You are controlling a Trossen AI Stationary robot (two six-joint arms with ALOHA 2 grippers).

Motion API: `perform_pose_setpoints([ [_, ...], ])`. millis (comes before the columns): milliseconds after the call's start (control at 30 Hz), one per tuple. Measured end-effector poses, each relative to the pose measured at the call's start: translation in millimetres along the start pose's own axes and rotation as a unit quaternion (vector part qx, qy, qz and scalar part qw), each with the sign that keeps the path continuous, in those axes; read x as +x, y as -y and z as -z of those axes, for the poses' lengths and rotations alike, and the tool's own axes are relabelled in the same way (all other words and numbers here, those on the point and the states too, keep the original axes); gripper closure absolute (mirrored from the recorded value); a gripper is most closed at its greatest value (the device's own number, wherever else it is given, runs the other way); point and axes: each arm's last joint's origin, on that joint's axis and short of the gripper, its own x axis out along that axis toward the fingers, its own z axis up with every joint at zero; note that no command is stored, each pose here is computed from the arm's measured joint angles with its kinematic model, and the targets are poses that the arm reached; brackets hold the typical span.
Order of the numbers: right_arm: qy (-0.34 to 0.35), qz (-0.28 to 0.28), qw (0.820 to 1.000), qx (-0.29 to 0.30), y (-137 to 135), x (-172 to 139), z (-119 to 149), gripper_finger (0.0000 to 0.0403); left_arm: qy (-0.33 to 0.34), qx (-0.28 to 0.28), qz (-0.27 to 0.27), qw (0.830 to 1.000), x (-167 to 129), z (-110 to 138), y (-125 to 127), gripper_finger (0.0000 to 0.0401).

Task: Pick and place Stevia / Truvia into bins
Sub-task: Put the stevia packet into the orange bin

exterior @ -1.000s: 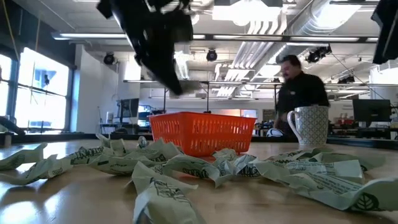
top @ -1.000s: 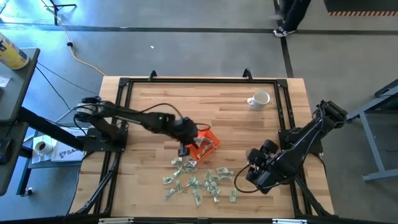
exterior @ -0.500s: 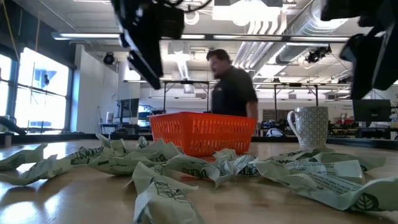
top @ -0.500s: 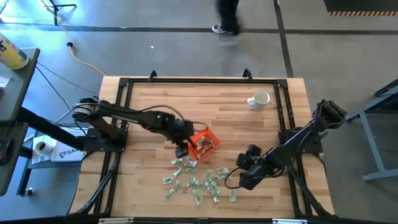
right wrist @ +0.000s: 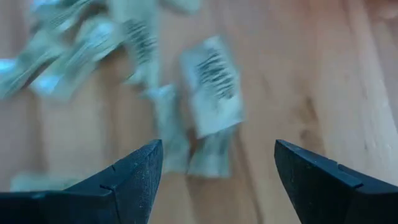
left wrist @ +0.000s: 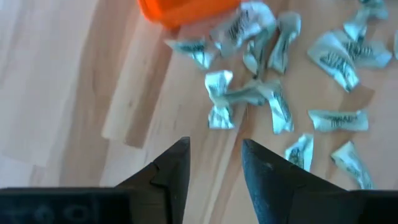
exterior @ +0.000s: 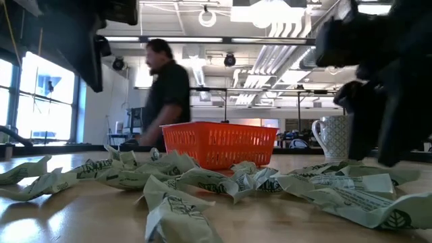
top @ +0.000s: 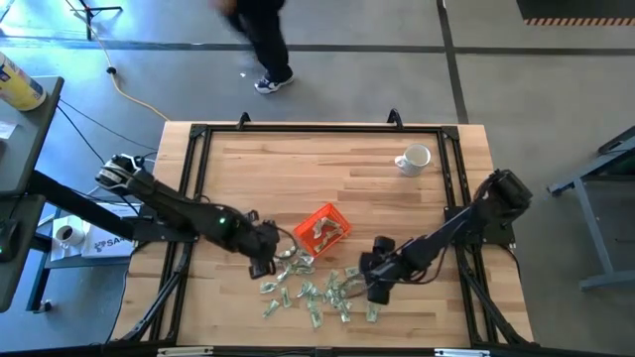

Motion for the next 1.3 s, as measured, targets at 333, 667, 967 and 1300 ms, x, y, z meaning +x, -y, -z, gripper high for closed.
perform_pose_setpoints([
  [333, -0.007, -0.049, 0.999, 0.002, 10.1, 12.9, -20.4, 0.0105, -0.024, -0.011, -0.01, 1.0, 9.3, 23.1, 5.7, 0.0232],
  [667, -0.007, -0.059, 0.998, 0.009, 20.0, 23.2, -30.1, 0.0199, -0.035, -0.02, -0.022, 0.999, 10.3, 25.6, 2.8, 0.0233],
  [967, -0.033, -0.097, 0.995, 0.01, 29.6, 23.7, -38.7, 0.0298, -0.035, -0.019, -0.022, 0.999, 10.3, 25.6, 2.8, 0.0233],
  [1300, -0.029, -0.139, 0.989, -0.028, 13.2, 3.4, -63.7, 0.0327, -0.032, -0.019, -0.024, 0.999, 10.4, 25.3, 2.6, 0.0233],
])
